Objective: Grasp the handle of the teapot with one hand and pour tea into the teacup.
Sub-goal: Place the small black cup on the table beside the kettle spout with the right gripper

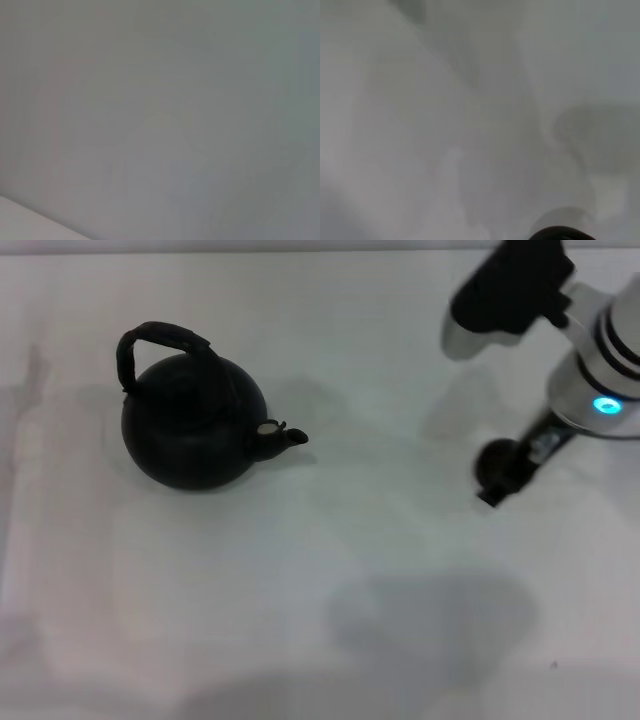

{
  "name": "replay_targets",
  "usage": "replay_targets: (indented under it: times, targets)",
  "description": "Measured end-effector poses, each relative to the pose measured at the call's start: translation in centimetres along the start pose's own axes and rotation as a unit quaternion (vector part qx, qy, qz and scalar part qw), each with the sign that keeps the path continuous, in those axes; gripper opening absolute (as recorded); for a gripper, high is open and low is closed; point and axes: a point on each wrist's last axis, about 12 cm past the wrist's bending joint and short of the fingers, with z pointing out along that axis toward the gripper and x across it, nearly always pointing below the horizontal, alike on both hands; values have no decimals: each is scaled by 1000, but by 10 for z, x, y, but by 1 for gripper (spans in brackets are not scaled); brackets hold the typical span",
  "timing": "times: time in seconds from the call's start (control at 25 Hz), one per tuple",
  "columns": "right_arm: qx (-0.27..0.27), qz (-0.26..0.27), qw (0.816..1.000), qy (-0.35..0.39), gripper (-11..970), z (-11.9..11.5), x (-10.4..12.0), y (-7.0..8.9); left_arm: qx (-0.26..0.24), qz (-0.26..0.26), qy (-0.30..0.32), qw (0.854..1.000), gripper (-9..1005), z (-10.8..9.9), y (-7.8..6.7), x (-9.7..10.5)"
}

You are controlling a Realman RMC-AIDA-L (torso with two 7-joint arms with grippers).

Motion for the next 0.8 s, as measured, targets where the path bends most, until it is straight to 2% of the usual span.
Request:
replay_targets:
  times: [0.16, 0.2, 0.28, 0.36, 0.52, 0.8]
  targets:
    - [-10, -55, 998, -36, 728, -13, -29, 15, 1, -1, 0, 1000, 891, 0, -1, 0]
    - [-5, -83, 996, -45, 729, -15, -41, 24, 1, -1, 0, 1000, 890, 1, -1, 0]
    - [-4, -94, 994, -47, 731, -15, -45, 28, 2, -1, -1, 1000, 890, 1, -1, 0]
    - [-8, -127, 991, -43, 732, -10, -56, 40, 5, -1, -2, 1000, 890, 3, -3, -1]
    - [-26, -146, 988, -36, 735, 0, -64, 50, 4, -1, -2, 1000, 890, 3, -3, -1]
    - [-38, -154, 987, -34, 740, 8, -64, 57, 4, 0, -2, 1000, 889, 3, -2, -1]
